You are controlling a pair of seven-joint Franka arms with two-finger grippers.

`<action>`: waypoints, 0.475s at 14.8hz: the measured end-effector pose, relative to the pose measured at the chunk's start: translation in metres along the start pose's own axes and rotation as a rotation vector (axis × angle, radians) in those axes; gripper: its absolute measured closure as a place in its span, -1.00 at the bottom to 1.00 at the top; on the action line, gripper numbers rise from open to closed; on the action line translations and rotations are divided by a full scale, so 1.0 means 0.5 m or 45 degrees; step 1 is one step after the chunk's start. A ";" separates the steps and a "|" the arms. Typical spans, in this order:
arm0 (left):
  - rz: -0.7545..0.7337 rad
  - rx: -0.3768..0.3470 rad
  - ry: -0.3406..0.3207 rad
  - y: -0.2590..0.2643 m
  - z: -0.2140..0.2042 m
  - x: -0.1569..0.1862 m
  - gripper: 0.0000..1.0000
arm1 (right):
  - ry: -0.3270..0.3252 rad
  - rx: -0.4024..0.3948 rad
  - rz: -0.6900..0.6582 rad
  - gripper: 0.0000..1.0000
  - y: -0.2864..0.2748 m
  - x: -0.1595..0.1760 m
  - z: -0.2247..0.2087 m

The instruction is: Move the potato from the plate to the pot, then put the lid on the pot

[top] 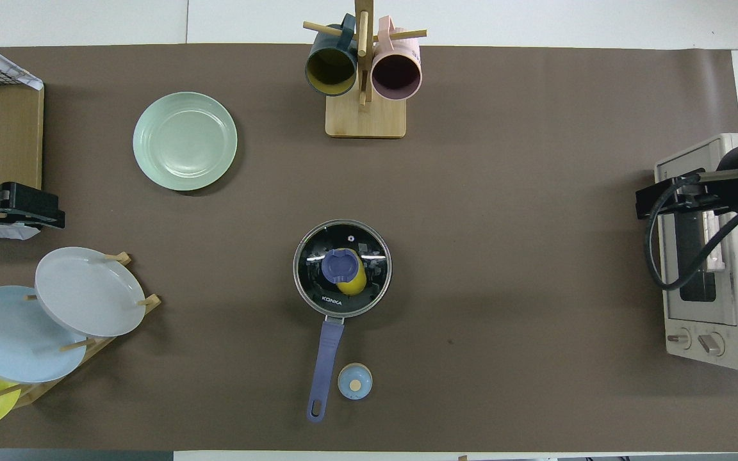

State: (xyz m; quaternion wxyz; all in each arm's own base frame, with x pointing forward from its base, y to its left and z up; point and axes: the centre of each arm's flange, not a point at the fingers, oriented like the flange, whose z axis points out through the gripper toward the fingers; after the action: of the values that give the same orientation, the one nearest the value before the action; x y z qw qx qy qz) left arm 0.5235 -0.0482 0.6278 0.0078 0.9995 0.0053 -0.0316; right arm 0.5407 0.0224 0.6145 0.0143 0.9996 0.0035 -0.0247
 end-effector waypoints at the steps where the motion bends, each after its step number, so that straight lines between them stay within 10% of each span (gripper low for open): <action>1: 0.000 0.000 0.000 0.000 0.000 0.000 -1.00 | 0.002 0.002 0.021 -1.00 0.019 0.000 -0.001; 7: 0.000 0.000 0.000 0.000 0.000 0.000 -1.00 | -0.006 0.010 0.037 -1.00 0.085 -0.002 0.001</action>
State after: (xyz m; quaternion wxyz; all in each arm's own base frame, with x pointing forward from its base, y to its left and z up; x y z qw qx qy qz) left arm 0.5235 -0.0482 0.6278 0.0078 0.9995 0.0053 -0.0315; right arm 0.5398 -0.0202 0.6155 0.0107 0.9995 -0.0110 -0.0267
